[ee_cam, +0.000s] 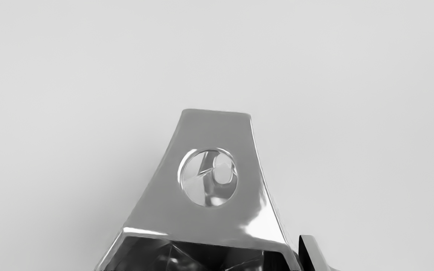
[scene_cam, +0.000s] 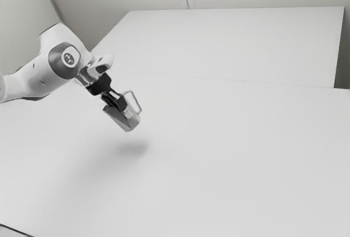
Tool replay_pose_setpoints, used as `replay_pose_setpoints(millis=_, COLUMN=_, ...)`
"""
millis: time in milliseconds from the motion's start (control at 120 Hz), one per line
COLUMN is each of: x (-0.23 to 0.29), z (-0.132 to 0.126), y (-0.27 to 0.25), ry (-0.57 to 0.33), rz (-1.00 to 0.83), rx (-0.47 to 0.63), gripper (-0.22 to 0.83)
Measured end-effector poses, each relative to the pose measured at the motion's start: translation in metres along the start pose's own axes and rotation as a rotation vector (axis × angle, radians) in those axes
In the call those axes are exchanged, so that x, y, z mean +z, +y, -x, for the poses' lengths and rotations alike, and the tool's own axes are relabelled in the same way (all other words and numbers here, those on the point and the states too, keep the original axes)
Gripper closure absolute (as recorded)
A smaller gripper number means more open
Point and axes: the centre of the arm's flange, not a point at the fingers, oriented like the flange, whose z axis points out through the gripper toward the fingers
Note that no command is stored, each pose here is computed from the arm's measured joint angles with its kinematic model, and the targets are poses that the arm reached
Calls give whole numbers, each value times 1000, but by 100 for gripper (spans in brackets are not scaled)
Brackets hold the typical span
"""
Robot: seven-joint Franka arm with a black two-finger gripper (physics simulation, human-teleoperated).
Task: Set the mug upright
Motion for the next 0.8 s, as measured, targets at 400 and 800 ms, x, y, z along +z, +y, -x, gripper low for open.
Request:
replay_pose_setpoints(millis=400, x=22, z=-5, y=50, ry=-173, rz=-295, rx=-84, gripper=78)
replay_pose_setpoints(millis=800, x=65, z=18, y=50, ry=-103, rz=-405, rx=-250, gripper=78)
